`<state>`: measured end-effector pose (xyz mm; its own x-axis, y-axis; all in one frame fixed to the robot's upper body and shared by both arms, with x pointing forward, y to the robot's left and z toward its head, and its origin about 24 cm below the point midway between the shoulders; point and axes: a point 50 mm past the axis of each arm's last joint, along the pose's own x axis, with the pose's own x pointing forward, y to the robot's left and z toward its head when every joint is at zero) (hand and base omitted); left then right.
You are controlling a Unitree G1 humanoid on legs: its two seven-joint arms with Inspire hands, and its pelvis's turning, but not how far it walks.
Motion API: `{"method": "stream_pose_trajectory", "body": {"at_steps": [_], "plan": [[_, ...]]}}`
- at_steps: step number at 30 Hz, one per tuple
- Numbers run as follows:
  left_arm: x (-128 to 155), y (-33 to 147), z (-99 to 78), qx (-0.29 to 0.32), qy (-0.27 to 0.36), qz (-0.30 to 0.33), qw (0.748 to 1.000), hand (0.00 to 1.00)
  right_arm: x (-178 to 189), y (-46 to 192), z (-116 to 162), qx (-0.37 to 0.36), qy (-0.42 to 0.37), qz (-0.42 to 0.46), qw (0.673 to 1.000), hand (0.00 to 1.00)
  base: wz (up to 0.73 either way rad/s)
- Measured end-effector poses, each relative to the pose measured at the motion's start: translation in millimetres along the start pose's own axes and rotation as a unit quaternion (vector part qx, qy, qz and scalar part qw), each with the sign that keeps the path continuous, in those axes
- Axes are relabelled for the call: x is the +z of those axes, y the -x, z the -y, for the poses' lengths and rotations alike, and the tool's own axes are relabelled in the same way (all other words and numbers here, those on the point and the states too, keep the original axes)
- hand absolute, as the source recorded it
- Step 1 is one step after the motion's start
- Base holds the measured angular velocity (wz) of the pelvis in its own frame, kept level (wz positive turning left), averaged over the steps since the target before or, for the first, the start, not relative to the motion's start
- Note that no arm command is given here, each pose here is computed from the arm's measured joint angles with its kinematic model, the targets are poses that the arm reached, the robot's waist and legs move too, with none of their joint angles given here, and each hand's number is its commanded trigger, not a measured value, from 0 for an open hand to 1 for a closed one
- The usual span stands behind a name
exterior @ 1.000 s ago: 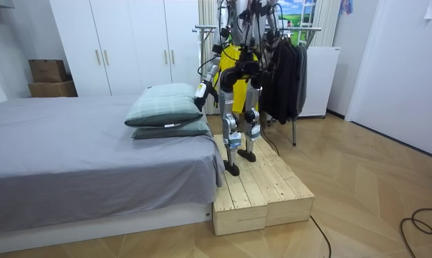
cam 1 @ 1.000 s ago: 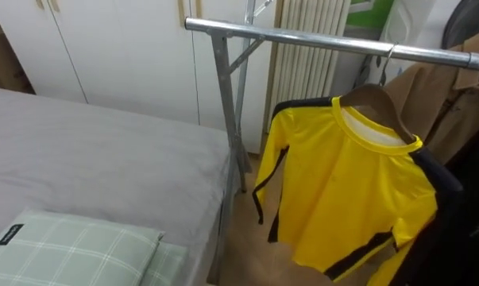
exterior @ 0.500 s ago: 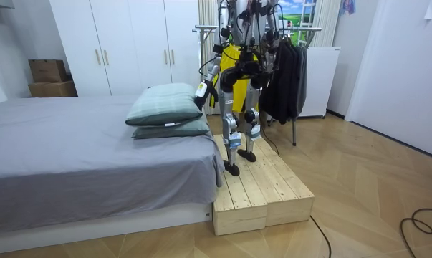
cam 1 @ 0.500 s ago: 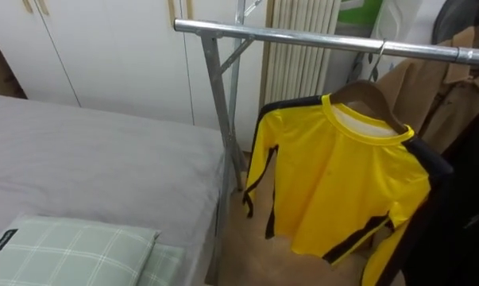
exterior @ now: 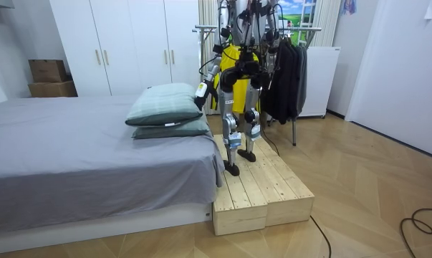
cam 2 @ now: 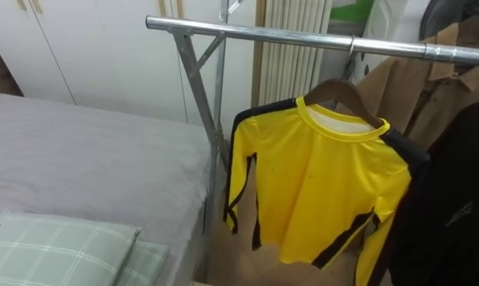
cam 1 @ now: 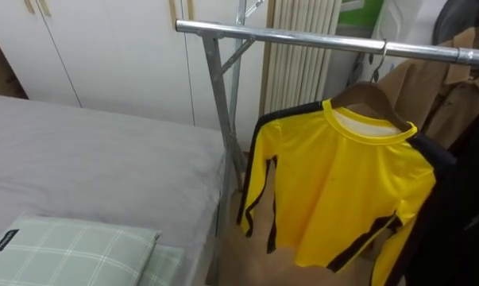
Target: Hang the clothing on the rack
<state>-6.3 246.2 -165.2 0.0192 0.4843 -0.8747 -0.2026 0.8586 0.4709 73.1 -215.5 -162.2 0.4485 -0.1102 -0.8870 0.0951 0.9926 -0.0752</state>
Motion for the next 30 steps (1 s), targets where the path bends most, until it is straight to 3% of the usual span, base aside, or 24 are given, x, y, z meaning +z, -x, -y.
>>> {"method": "stream_pose_trajectory", "body": {"at_steps": [11, 30], "plan": [[-2, 2.5, 9.7, -0.018, 0.045, -0.01, 0.999, 0.0, 0, 0, 3, -0.005, -0.008, -0.001, 1.0, 0.0, 0.02], [-6, 2.7, 13.1, -0.058, 0.046, -0.007, 0.997, 0.0, 2, -2, -3, 0.026, 0.011, -0.016, 0.999, 0.0, 0.03]]}}
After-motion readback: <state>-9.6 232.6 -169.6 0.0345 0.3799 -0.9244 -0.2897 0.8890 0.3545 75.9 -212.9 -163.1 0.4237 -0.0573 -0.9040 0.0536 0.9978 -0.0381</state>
